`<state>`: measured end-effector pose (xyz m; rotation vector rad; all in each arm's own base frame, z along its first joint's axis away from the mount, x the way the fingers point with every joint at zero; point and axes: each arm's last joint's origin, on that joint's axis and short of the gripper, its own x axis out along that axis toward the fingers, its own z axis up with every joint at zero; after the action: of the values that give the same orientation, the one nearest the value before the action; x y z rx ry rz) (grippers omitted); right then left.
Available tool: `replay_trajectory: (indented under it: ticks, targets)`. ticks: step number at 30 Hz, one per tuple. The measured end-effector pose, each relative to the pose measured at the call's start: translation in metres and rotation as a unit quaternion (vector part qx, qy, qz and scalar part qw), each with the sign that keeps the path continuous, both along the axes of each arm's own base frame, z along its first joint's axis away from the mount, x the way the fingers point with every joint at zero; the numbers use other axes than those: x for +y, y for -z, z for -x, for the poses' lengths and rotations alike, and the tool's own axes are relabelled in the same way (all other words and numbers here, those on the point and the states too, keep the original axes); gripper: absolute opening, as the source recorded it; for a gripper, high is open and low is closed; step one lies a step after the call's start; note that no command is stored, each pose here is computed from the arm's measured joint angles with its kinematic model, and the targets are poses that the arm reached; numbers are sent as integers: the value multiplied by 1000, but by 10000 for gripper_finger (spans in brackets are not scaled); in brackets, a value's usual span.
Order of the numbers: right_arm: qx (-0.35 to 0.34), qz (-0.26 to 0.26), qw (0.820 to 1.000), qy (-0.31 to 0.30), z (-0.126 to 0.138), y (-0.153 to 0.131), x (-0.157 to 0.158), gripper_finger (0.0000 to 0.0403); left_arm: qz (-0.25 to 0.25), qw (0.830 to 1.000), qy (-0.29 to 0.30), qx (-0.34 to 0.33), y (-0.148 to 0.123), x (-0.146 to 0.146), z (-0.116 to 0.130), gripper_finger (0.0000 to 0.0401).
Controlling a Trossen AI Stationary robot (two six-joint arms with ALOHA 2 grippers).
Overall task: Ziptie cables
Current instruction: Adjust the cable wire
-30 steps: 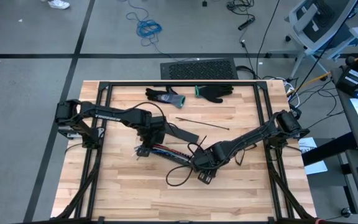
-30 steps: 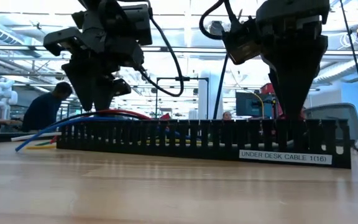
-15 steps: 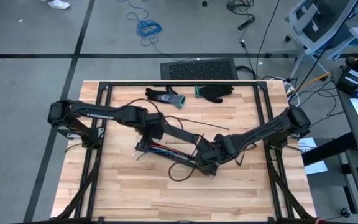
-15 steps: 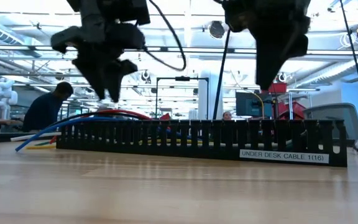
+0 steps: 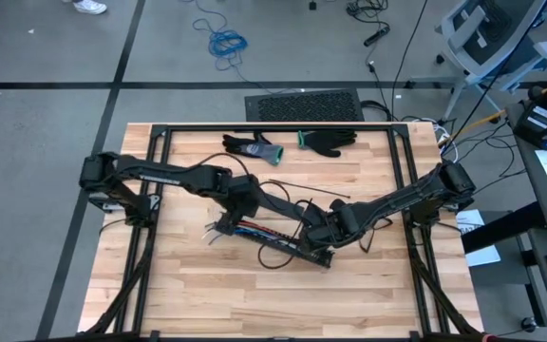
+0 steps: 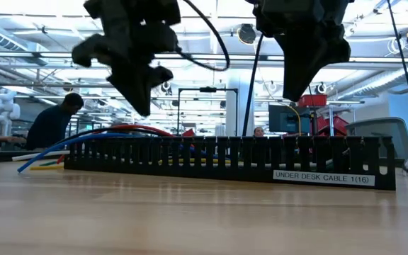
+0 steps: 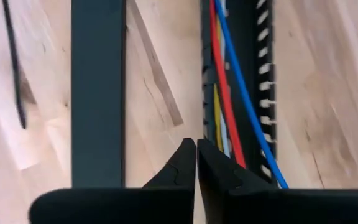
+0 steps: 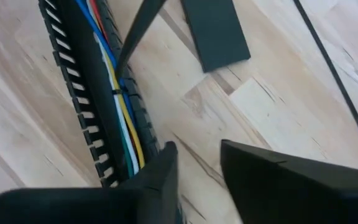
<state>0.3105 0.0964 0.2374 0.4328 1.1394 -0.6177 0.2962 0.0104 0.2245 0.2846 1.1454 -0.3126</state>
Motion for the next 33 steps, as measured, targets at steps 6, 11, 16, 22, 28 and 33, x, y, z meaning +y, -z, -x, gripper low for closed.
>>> replay_trajectory:
  ticks: [6, 11, 16, 22, 28, 33]
  targets:
    - [18, 4, 1000, -3, 5, 1, 3, 8, 6, 999, -35, 26, 16, -1, -8, 2]
    - [36, 11, 999, -1, 10, 2, 6, 2, 9, 999, -45, 27, 16, -3, -8, 1]
    - [42, 13, 999, -5, 12, 2, 7, 1, 22, 998, -56, 30, 17, -11, -9, 1]
    - [42, 13, 999, -5, 12, 2, 7, 0, 22, 999, -38, 32, 17, -25, -8, 0]
    - [42, 12, 999, -5, 12, 2, 8, 0, 17, 998, -57, 36, 20, -33, -9, 0]
    - [41, 11, 999, -1, 12, 2, 8, 0, 20, 996, -75, 42, 28, -38, -5, 0]
